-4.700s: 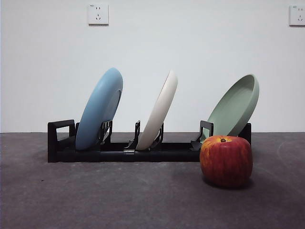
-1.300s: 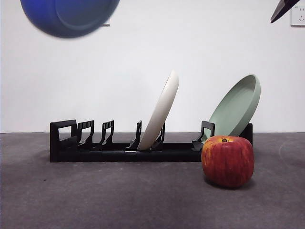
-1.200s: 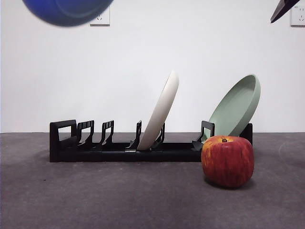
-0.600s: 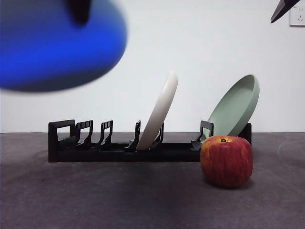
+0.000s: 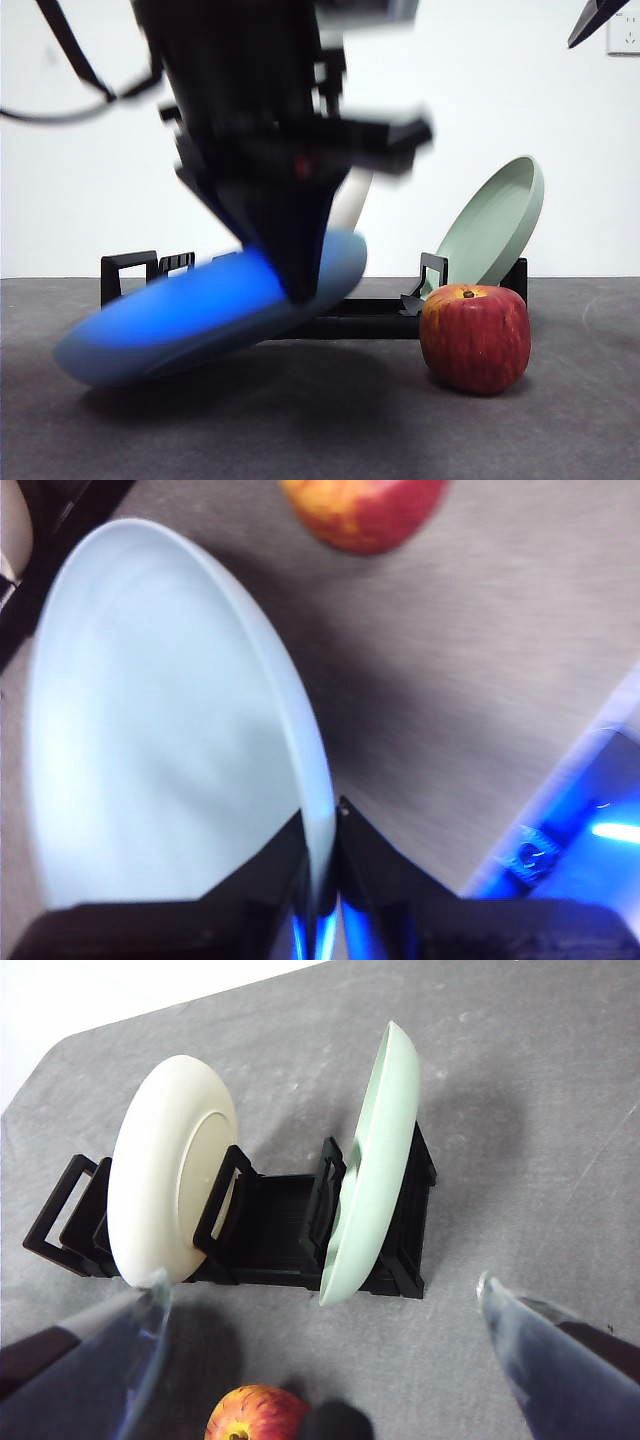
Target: Take the blue plate from the plate rack,put the plate on the table,take the apple from the table,put the apple in the plate
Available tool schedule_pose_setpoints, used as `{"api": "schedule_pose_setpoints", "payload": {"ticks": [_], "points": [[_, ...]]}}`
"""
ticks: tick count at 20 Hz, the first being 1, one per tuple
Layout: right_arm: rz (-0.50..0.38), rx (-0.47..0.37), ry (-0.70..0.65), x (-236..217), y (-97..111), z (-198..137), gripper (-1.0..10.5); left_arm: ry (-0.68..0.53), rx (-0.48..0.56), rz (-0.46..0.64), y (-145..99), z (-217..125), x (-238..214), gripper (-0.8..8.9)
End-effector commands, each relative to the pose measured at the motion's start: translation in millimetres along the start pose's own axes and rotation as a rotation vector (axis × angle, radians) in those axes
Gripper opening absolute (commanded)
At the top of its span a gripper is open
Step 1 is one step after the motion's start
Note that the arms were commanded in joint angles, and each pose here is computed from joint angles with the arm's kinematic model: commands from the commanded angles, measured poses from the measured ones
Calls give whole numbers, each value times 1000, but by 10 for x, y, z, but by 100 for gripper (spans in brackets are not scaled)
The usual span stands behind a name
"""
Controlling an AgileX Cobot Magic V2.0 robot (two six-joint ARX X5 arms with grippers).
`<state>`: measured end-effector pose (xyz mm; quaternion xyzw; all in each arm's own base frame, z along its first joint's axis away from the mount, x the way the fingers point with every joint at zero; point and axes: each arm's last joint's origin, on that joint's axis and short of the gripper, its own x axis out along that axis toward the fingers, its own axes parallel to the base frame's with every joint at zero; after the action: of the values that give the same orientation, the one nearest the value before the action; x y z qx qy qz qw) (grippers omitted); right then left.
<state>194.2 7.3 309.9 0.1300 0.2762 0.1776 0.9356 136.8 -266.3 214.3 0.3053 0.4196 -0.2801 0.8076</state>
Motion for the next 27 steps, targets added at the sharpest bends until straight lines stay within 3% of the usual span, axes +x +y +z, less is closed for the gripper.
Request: {"api": "schedule_pose_setpoints", "payload": {"ticks": [1, 4, 5, 7, 8, 13, 15, 18, 22, 27], "points": [[4, -7, -6, -2, 6, 7, 535, 72, 48, -98, 39, -10, 307, -9], [4, -7, -6, -2, 6, 7, 535, 130, 28, -183, 55, -32, 478, 8], [5, -7, -5, -2, 7, 7, 535, 131, 23, -207, 56, -31, 479, 64], [10, -4, 3, -2, 7, -1, 535, 124, 19, -240, 47, -13, 468, 360], [10, 0, 10, -1, 8, -9, 535, 120, 15, -245, 52, 2, 457, 446], [102, -16, 58, 34, 114, -52, 535, 9, -13, -248, 153, 236, 108, 443], [148, -49, 80, 73, 231, -79, 535, -127, -42, -224, 296, 374, -305, 443], [122, -127, 110, 157, 418, -142, 535, -314, -111, -86, 618, 422, -996, 443], [84, -218, 198, 397, 645, -274, 536, -526, -221, 88, 1044, 186, -1857, 440], [30, -351, 353, 859, 892, -463, 536, -719, -340, 132, 1374, -250, -2556, 440]]}}
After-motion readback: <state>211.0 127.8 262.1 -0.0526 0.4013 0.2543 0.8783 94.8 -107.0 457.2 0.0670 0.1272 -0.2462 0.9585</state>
